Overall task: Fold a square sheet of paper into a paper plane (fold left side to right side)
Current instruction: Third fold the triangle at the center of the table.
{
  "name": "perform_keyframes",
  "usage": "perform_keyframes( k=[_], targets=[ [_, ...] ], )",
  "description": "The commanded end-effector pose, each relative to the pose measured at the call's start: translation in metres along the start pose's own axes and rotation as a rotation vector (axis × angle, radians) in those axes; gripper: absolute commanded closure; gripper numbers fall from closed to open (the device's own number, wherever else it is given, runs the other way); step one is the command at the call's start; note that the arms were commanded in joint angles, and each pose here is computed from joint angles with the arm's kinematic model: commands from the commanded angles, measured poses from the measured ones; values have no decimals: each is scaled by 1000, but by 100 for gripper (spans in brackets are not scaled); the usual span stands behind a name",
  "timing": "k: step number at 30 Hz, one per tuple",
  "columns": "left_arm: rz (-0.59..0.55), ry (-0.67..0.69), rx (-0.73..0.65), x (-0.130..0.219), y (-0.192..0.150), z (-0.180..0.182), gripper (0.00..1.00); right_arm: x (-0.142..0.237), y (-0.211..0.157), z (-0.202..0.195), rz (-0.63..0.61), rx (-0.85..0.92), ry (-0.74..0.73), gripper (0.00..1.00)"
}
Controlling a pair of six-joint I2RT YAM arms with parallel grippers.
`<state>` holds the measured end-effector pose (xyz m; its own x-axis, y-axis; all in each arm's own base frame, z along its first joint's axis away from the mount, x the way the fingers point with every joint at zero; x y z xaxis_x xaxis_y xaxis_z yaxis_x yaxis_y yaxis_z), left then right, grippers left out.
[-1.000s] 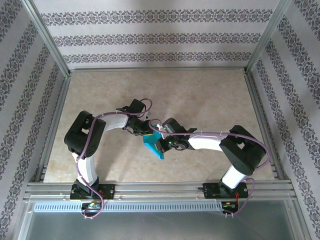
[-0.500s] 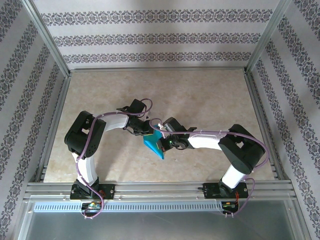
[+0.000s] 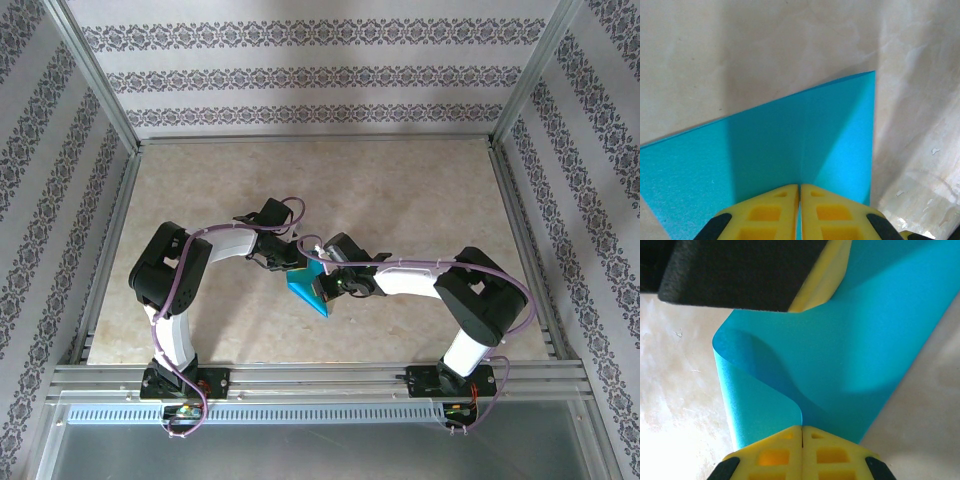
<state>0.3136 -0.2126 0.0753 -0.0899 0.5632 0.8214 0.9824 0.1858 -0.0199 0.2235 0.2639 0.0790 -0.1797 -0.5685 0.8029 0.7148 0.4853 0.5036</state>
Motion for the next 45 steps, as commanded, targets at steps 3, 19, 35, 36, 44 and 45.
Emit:
perform_keyframes(
  k=[3,19,35,36,44,45],
  targets=[
    [34,77,4,-10,-7,12,88,-1,3,-6,-1,-17,-24,100],
    [35,82,3,-11,-8,12,88,-1,3,-9,4,-12,-60,100],
    [24,71,-6,-8,-7,8,87,-10,-7,-14,49,-17,-67,100],
    [22,69,-6,-7,-7,7,86,-10,-9,-14,53,-18,-68,100],
    [-12,40,-41,7,-2,-8,83,-8,-13,-13,61,-17,-63,100],
    [-11,44,-44,7,-1,-8,83,-7,-12,-12,55,-17,-60,100]
  ],
)
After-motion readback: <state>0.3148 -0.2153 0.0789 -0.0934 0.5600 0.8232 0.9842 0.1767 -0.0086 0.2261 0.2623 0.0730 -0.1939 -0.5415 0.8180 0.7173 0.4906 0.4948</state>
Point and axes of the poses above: each hand's point on the last joint's axis, 136 mm out from that joint toward the fingers, its own x axis back along the fingers, its own z axis along the line the jaws close on, y = z × x, the point moved 7 cm from there along x, back along the fingers, and after that the axes turned 13 degrees about x, right-handed, at the moved point
